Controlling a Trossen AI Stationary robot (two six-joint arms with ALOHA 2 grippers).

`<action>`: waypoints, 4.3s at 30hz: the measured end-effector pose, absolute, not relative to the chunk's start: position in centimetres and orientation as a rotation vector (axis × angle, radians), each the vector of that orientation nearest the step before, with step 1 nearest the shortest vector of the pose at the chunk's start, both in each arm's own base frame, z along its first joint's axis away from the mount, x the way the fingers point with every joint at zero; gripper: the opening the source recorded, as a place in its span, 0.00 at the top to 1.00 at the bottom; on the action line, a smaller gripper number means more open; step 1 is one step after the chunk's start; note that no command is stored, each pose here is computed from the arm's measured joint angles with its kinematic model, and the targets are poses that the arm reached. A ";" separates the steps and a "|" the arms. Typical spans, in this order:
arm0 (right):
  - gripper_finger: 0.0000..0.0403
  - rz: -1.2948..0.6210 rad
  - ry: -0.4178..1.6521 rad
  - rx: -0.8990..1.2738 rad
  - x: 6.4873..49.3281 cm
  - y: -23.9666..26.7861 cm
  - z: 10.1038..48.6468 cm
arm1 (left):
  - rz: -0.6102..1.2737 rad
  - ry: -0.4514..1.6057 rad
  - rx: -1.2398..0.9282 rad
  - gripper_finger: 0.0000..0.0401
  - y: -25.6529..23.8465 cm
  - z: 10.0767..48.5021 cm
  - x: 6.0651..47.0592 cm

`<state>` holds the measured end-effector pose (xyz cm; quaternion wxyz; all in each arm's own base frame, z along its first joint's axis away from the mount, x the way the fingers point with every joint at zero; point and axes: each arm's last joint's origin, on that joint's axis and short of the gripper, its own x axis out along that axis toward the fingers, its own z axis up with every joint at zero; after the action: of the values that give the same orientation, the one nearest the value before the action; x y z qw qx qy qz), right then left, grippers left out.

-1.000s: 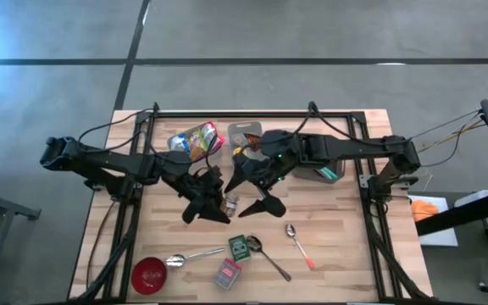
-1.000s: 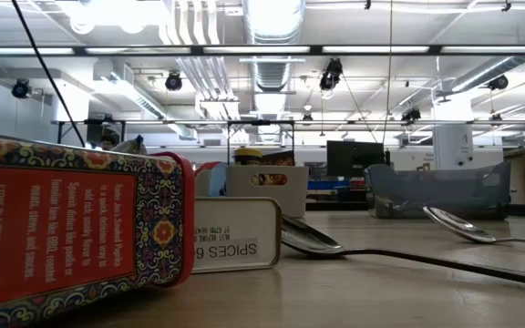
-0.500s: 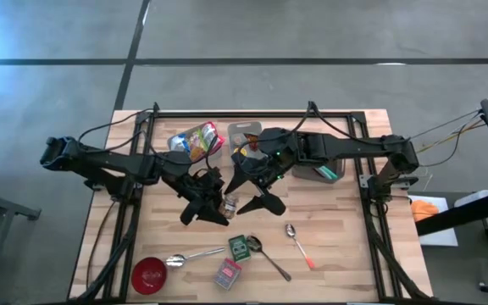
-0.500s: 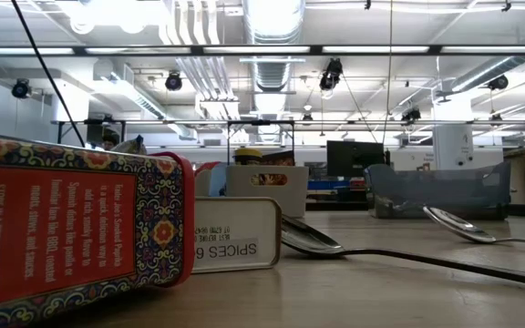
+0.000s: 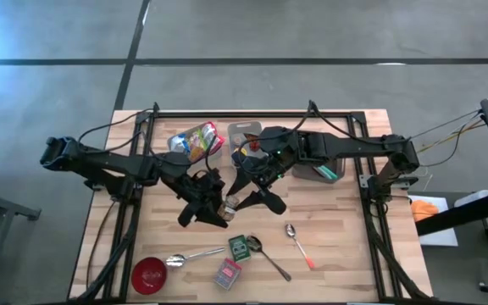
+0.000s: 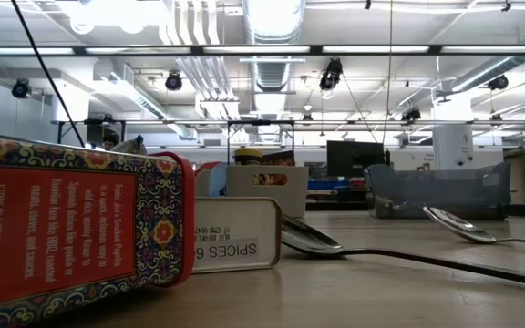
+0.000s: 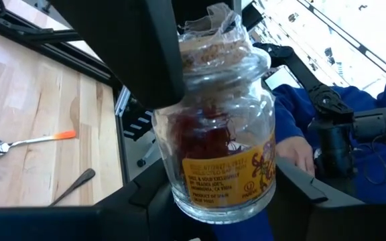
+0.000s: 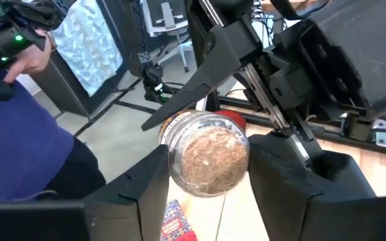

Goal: Pick & Place Food Item
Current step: Put the brown seasoning bottle into the right gray bin

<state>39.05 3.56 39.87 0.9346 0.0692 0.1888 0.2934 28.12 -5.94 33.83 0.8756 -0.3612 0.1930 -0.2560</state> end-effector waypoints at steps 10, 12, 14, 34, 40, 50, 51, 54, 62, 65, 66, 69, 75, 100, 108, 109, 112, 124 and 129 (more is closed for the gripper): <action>0.57 0.595 0.414 0.193 39.1 3.7 39.6 | -0.465 0.368 -0.779 0.41 -5.6 34.0 28.3; 0.57 0.595 0.417 0.203 39.1 3.7 39.6 | -0.460 0.368 -0.785 0.40 -5.6 34.0 28.3; 0.57 0.594 0.415 0.209 39.2 3.7 39.6 | -0.461 0.373 -0.797 0.39 -5.6 34.0 28.3; 0.57 0.476 0.459 0.395 39.1 3.4 39.8 | -0.416 0.405 -0.953 0.38 -5.1 34.1 28.2; 0.57 0.464 0.463 0.460 38.7 3.4 40.3 | -0.428 0.367 -0.961 0.38 -4.8 35.2 27.2; 0.57 0.376 0.423 0.450 37.9 3.2 41.4 | -0.308 0.391 -0.965 0.38 -3.5 36.1 24.3; 0.57 0.368 0.420 0.447 37.8 3.1 41.5 | -0.285 0.390 -0.963 0.38 -3.3 36.2 23.9; 0.57 0.316 0.418 0.431 37.4 2.9 41.7 | -0.213 0.378 -0.963 0.38 -2.9 36.4 23.1; 0.57 0.099 0.519 0.388 36.3 0.4 41.0 | -0.002 0.398 -0.967 0.38 -2.1 36.2 20.5; 0.57 -0.052 0.598 0.416 35.8 -1.6 40.1 | 0.065 0.428 -0.970 0.38 -2.0 35.9 19.9; 0.57 -0.090 0.620 0.427 35.6 -2.4 39.9 | 0.081 0.433 -0.967 0.38 -1.9 35.8 19.8; 0.57 -0.169 0.672 0.442 35.2 -4.9 39.1 | 0.101 0.452 -0.963 0.38 -1.9 35.5 19.7; 0.57 -0.292 0.757 0.338 34.3 -9.3 37.7 | 0.105 0.454 -0.904 0.38 -1.8 35.5 19.6; 0.57 -0.335 1.001 0.169 34.5 -13.2 24.9 | 0.147 0.465 -0.816 0.38 -1.6 35.3 19.1; 0.57 -0.287 0.972 0.114 35.1 -12.5 25.0 | 0.150 0.463 -0.815 0.38 -1.6 35.3 19.1; 0.57 -0.280 0.977 0.110 35.2 -12.4 24.8 | 0.150 0.463 -0.815 0.38 -1.6 35.3 19.1; 0.57 -0.270 1.002 0.108 35.6 -12.2 24.0 | 0.151 0.463 -0.817 0.38 -1.6 35.3 19.1; 0.57 -0.223 1.075 0.055 36.9 -11.9 21.2 | 0.152 0.464 -0.818 0.38 -1.6 35.2 19.1; 0.57 -0.209 1.098 0.036 37.2 -11.8 20.5 | 0.154 0.469 -0.817 0.38 -1.6 35.1 19.1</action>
<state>37.17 -11.79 20.48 0.8477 0.0173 0.5209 -0.0991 19.14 -1.64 35.12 0.8882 -0.3932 0.2257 0.0741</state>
